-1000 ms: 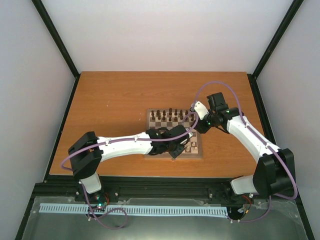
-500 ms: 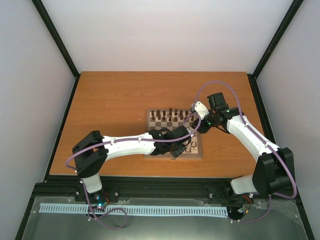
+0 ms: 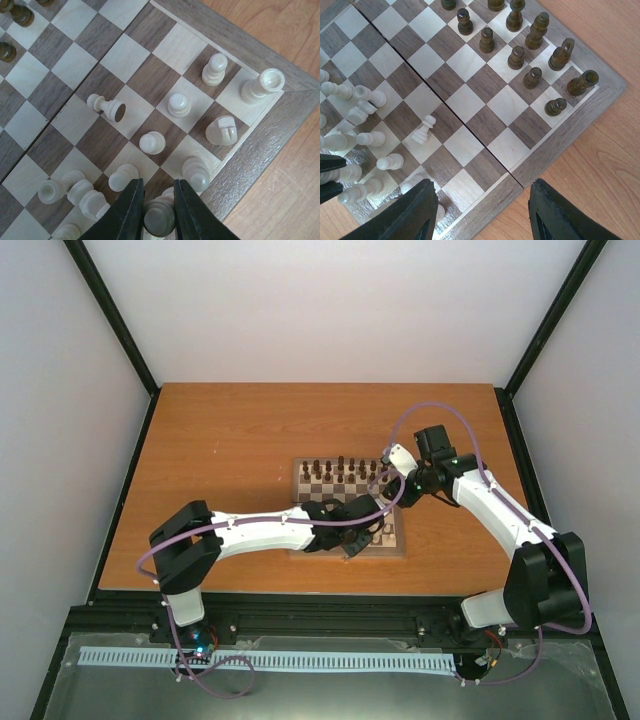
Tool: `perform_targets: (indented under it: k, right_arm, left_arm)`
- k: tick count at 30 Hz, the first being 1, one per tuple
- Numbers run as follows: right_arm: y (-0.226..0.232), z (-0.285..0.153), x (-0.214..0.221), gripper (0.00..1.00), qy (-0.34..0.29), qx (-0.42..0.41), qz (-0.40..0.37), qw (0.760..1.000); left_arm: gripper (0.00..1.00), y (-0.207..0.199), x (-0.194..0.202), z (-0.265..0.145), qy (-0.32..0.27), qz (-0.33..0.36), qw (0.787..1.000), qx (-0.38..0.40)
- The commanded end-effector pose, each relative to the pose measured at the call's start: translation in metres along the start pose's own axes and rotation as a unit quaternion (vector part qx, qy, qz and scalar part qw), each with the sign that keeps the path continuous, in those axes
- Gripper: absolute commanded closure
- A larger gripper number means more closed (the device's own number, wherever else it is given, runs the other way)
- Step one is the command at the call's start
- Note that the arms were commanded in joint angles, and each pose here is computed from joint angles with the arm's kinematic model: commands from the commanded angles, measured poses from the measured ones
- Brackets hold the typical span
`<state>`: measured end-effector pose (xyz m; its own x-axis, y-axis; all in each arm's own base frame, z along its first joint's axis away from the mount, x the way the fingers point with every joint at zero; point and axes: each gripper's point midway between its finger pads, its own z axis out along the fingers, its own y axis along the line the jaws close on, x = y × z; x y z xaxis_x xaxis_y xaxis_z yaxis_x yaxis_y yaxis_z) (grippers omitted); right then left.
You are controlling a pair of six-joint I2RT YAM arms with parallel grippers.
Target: Set up the chess pieces on the board
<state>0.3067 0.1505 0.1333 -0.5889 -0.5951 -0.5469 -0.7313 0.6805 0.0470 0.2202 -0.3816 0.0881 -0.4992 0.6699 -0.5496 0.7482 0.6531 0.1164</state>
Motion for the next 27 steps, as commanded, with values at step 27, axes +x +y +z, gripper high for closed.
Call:
perform_targets:
  k: [27]
  right_arm:
    - [0.005,0.006,0.007,0.47,0.013,-0.025,0.005,1.0]
  left_arm:
    - [0.69,-0.002,0.002,0.002,0.001,0.016,1.0,-0.01]
